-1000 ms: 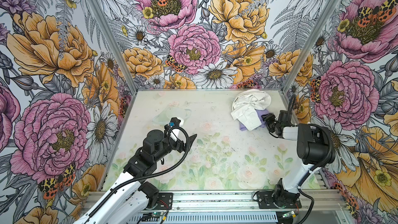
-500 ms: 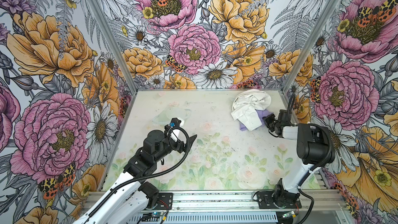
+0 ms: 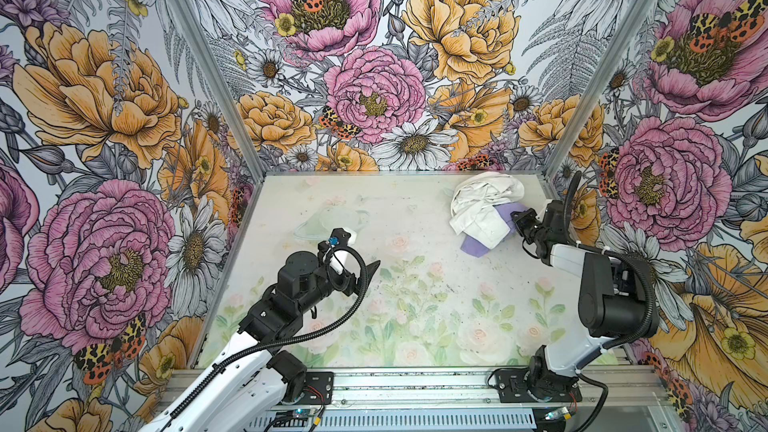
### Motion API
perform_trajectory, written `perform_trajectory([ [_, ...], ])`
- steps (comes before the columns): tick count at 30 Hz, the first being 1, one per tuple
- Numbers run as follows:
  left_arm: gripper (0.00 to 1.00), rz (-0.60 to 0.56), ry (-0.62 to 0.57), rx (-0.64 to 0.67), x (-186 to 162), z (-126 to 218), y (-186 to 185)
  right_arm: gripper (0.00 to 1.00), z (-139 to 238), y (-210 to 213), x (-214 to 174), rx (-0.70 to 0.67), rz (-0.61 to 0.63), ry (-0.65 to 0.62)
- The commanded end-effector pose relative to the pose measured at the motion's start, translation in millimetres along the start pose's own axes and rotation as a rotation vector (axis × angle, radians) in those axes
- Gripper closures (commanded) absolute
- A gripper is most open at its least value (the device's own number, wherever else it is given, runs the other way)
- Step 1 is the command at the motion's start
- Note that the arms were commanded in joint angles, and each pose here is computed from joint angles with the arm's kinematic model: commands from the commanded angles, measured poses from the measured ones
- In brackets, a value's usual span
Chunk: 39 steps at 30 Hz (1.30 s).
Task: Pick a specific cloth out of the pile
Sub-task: 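Close the right gripper on the purple cloth's edge, then lift the purple cloth with the right gripper, pulling it out from under the white cloth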
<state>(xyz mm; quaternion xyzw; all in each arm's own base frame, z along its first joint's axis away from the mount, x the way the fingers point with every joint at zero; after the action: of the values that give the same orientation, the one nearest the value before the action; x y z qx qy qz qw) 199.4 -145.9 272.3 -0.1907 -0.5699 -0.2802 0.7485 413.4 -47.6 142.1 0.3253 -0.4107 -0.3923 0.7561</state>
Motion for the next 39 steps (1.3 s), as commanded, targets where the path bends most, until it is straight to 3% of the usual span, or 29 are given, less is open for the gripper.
perform_trajectory([
  [1,0.01,-0.018,0.018,0.011,-5.1,-0.4,0.0,1.00,15.7,32.0,12.5,0.101,0.056,-0.069],
  [19,0.01,-0.026,0.024,0.019,-5.8,0.2,-0.4,1.00,64.5,94.4,29.8,0.248,0.175,-0.189],
  [39,0.01,-0.030,0.025,0.020,-6.1,0.5,-0.9,1.00,114.6,145.3,40.7,0.295,0.332,-0.294],
])
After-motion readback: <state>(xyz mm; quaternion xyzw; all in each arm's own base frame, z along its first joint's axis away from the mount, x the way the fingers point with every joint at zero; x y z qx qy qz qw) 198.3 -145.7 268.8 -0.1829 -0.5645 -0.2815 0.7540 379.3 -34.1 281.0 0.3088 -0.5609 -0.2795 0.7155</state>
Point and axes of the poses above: each gripper's point midway between its finger pads, its own z axis back along the fingers, its own y axis along the line the jaws close on, x = y × z, the point moved 5 cm from there along z, back along the fingers, and after that the axes turned 5 degrees about -z, right-handed, at the moved point
